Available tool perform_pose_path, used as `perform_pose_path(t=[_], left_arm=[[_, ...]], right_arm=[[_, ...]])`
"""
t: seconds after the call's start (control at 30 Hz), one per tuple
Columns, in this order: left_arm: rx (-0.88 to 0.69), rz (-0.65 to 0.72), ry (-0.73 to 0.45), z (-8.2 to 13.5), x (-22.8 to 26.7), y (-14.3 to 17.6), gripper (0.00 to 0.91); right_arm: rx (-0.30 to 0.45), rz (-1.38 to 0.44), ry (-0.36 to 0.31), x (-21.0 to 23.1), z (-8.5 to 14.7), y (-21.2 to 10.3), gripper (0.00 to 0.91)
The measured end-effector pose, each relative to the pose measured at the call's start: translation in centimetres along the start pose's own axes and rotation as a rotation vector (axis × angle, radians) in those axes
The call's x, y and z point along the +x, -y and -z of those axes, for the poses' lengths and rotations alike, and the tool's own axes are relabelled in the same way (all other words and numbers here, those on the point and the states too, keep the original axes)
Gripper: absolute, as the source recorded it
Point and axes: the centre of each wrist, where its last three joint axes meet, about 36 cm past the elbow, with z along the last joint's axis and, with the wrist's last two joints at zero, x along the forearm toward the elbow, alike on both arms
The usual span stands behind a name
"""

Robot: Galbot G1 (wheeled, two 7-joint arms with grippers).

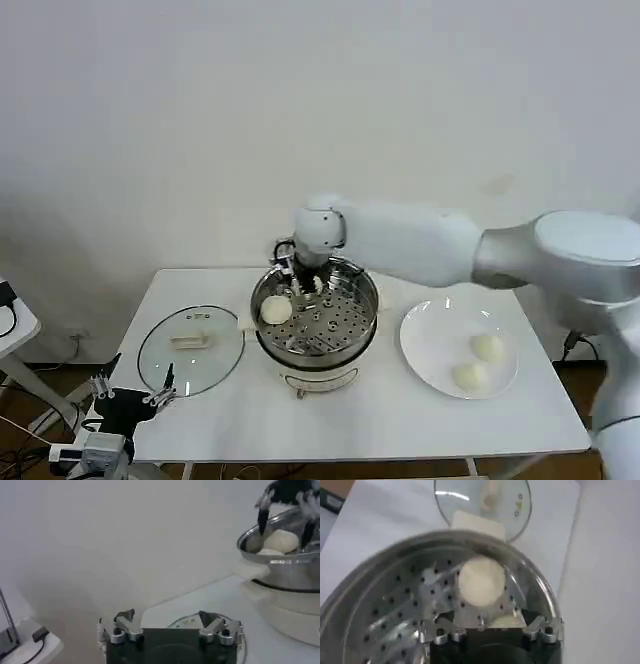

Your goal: Take steamed baozi put them in steamer then cover it.

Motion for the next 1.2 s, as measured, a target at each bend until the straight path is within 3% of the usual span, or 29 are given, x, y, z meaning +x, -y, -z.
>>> perform_pose_path(t=[0.43, 0.7, 0.9, 1.2], left_arm=[[-0.017, -0.020, -0.017, -0.4, 0.3, 0.2, 0.907], [-0.018, -0.021, -0.030, -0.7, 0.6, 0.5, 0.907], [-0.024, -0.019, -0.039, -0.9, 0.9, 0.6, 0.907], [-0.036, -0.017, -0.047, -1.0, 1.2, 0.5, 0.907]], right_arm=[[-0.044, -0.030, -0.051, 8.4, -15.3, -6.1, 0.907], [-0.065, 0.006, -0.114, 8.5, -22.9, -12.1, 0.907], [-0.065, 0.039, -0.143, 6.8, -25.9, -15.6, 0.907], [-0.077, 0.115, -0.149, 2.8, -28.2, -19.6, 0.907]])
